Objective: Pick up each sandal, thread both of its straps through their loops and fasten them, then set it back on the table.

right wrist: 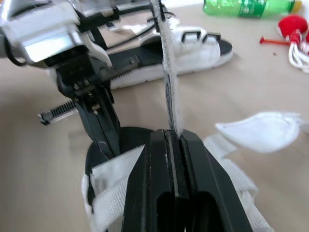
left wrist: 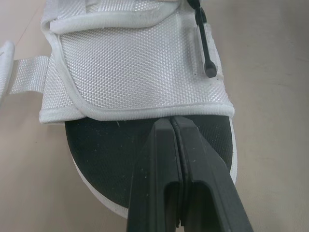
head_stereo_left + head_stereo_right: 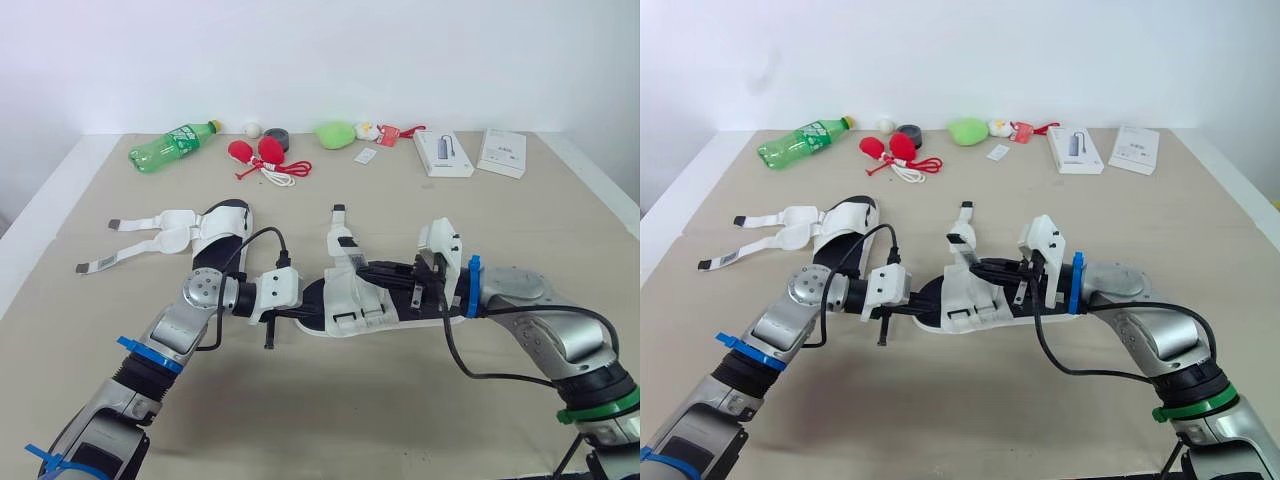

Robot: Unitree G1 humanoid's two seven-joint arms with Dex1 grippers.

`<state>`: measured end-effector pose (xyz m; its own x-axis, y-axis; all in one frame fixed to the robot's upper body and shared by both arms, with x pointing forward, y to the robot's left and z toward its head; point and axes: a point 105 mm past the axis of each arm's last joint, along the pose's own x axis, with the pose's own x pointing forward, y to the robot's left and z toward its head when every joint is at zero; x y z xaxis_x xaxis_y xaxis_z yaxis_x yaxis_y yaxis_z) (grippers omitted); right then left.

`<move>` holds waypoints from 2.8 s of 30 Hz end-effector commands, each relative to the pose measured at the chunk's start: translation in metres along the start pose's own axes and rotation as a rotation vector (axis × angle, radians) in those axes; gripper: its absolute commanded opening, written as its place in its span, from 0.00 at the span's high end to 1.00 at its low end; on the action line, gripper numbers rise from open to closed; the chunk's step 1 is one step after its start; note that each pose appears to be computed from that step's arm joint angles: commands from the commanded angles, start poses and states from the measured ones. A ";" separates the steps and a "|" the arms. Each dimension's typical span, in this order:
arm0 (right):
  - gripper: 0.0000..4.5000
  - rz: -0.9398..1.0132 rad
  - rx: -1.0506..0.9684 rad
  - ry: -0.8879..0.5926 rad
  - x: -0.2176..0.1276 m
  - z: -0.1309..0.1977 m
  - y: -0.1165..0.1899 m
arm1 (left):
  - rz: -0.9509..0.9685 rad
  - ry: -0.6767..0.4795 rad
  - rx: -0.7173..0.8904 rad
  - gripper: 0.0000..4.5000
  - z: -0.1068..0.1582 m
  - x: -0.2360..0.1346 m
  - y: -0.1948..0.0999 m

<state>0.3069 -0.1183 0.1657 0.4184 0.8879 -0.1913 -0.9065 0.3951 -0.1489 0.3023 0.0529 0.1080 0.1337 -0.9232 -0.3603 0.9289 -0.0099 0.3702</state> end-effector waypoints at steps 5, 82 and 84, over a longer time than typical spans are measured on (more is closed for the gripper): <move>0.99 -0.083 -0.003 0.026 -0.008 0.000 -0.015 | -0.009 0.027 -0.015 1.00 -0.007 0.001 -0.004; 0.02 -0.267 0.403 0.147 0.035 0.016 -0.094 | -0.062 0.028 0.051 1.00 -0.007 -0.002 -0.009; 0.02 -0.250 0.481 0.149 0.039 0.014 -0.092 | -0.062 0.030 0.052 1.00 -0.007 -0.002 -0.009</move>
<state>0.4041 -0.1179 0.1691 0.5896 0.7058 -0.3927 -0.6900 0.6929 0.2093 0.2994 0.0538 0.1110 0.1008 -0.9265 -0.3626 0.9057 -0.0654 0.4189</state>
